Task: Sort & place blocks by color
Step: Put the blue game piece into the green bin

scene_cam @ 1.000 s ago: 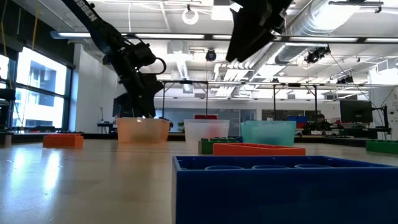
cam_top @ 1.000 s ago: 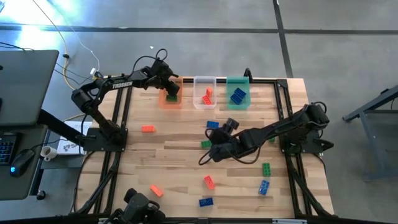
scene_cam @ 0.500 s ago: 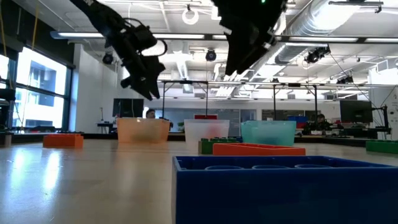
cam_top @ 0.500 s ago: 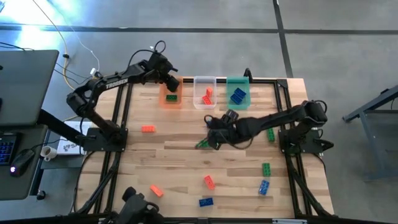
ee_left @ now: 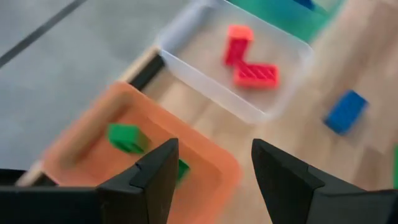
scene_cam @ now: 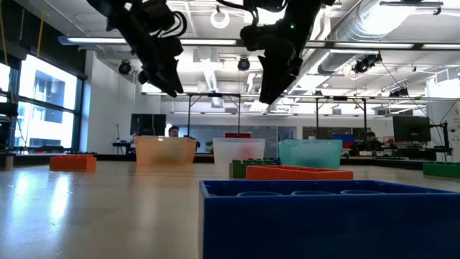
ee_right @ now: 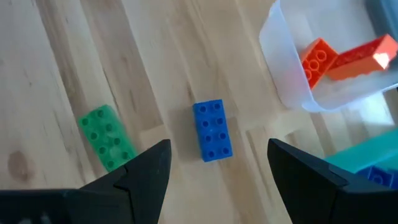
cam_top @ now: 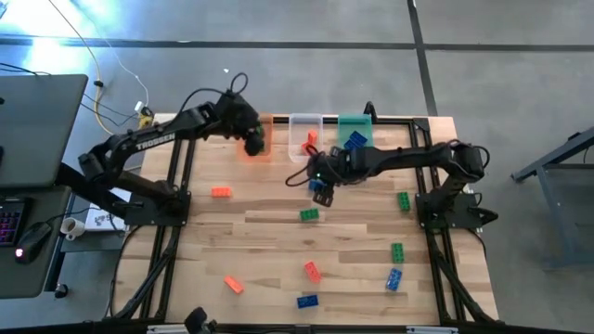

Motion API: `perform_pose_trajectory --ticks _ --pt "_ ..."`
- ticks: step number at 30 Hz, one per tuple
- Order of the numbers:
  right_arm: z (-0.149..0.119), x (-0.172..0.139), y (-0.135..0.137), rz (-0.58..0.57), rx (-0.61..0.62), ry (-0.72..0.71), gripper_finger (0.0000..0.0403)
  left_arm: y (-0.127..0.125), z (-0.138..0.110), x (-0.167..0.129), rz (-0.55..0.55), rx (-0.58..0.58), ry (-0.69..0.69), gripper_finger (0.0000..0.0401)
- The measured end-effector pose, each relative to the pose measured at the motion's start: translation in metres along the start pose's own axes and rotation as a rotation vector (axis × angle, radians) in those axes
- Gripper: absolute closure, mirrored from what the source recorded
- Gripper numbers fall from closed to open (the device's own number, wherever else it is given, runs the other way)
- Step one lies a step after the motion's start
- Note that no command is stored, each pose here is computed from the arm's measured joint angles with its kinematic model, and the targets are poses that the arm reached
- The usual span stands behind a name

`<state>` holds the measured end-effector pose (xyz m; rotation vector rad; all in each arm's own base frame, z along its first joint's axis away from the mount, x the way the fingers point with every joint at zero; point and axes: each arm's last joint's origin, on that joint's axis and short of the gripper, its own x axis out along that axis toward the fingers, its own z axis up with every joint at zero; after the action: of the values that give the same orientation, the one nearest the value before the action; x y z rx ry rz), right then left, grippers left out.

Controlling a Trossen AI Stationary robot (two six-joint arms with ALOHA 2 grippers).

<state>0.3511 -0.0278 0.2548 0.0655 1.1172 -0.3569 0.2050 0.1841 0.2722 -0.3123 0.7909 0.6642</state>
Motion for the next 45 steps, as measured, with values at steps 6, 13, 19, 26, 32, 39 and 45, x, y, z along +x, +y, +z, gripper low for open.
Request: perform_pose_trajectory --ticks 6,13,19,26,32,39,45 --pt "-0.004 0.014 -0.006 0.042 -0.119 -0.016 0.0146 -0.024 -0.024 -0.008 -0.062 0.027 0.004 0.0208" --pt "-0.020 0.039 -0.004 0.053 -0.239 -0.052 0.0146 -0.049 -0.041 -0.024 -0.136 0.051 -0.057 0.0208" --pt "-0.026 0.049 -0.007 0.074 -0.234 -0.062 0.0146 -0.068 -0.046 -0.033 -0.204 0.074 -0.075 0.0208" --pt "-0.025 0.053 -0.018 0.121 -0.177 -0.075 0.0146 -0.088 -0.051 -0.038 -0.246 0.110 -0.073 0.0208" --pt "-0.021 0.061 -0.029 0.131 -0.146 -0.093 0.0146 -0.100 -0.055 -0.041 -0.230 0.133 -0.080 0.0208" --pt "-0.027 0.090 -0.026 0.122 -0.162 -0.017 0.0146 -0.107 -0.058 -0.043 -0.233 0.135 -0.079 0.0208" --pt "-0.033 0.109 -0.025 0.106 -0.157 0.041 0.0146 -0.108 -0.058 -0.044 -0.237 0.115 -0.076 0.0208"
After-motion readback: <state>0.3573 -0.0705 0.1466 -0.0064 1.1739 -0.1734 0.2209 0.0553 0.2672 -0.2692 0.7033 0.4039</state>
